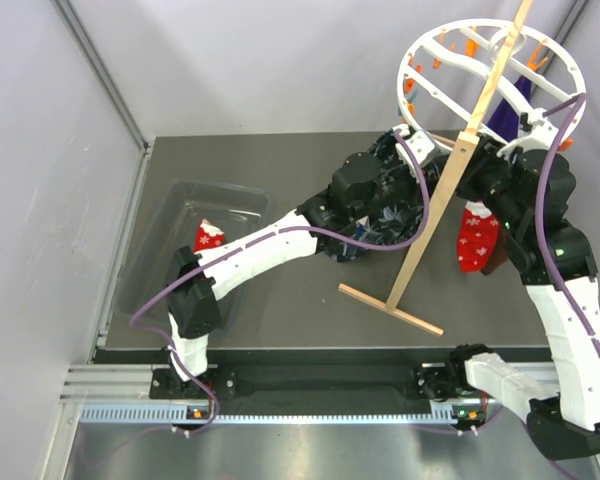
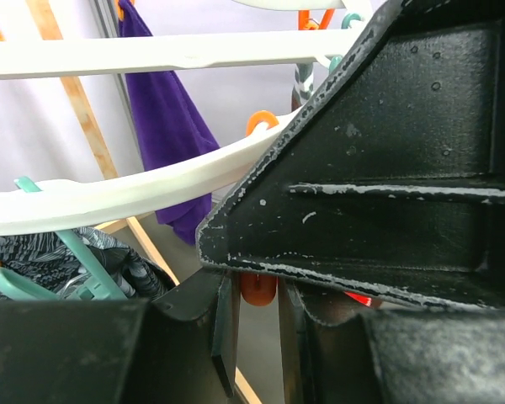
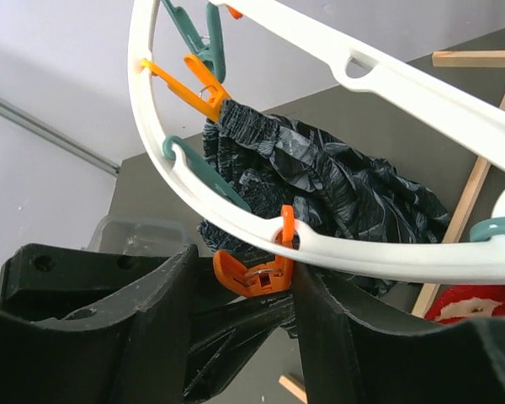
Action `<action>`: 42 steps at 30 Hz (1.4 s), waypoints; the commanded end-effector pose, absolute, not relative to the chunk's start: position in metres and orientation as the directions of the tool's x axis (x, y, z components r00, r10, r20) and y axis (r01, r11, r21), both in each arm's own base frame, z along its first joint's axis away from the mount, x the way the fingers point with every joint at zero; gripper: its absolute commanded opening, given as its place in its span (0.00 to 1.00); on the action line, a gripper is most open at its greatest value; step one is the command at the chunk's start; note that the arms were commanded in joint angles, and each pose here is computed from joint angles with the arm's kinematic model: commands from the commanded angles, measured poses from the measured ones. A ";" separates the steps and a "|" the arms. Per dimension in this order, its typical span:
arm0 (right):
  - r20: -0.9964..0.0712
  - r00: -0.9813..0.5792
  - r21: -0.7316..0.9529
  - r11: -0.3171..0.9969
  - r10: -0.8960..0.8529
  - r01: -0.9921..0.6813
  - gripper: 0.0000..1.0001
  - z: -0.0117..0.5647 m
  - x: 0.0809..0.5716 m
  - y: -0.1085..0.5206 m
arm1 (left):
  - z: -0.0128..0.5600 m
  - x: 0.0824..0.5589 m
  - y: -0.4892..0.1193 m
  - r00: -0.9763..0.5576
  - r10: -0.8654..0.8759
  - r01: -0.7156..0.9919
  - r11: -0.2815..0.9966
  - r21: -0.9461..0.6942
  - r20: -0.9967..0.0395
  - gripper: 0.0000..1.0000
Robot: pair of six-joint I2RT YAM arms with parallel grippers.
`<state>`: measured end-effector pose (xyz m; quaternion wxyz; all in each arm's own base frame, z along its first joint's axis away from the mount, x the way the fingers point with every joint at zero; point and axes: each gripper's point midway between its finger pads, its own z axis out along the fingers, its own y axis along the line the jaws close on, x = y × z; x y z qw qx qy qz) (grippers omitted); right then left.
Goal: Clip the socks to the hanger
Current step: Open the clamp at the hanger.
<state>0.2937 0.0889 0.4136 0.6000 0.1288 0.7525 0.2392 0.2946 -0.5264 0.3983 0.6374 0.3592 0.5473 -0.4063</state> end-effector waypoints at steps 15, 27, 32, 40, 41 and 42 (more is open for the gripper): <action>-0.871 -0.165 0.483 0.867 0.463 -0.118 0.00 0.426 0.306 0.084 | 0.427 0.289 -0.502 0.044 -0.176 0.905 0.424 -0.036 -0.984 0.40; -0.883 -0.159 0.459 0.883 0.442 -0.096 0.00 0.417 0.310 0.080 | 0.402 0.333 -0.380 -0.001 -0.100 0.727 0.683 -0.069 -0.995 0.68; -0.888 -0.150 0.450 0.887 0.434 -0.100 0.00 0.417 0.311 0.079 | 0.359 0.365 -0.272 -0.158 -0.079 0.507 0.849 -0.150 -0.984 0.65; -0.893 -0.171 0.438 0.892 0.417 -0.113 0.00 0.414 0.312 0.083 | 0.284 0.365 -0.085 -0.398 -0.161 -0.064 0.987 -0.148 -0.903 0.64; -0.893 -0.168 0.438 0.891 0.418 -0.114 0.00 0.416 0.312 0.082 | 0.274 0.364 -0.078 -0.425 -0.178 -0.085 0.984 -0.157 -0.887 0.64; -0.893 -0.170 0.436 0.893 0.416 -0.109 0.00 0.415 0.311 0.081 | 0.257 0.362 -0.070 -0.468 -0.189 -0.106 0.982 -0.157 -0.864 0.64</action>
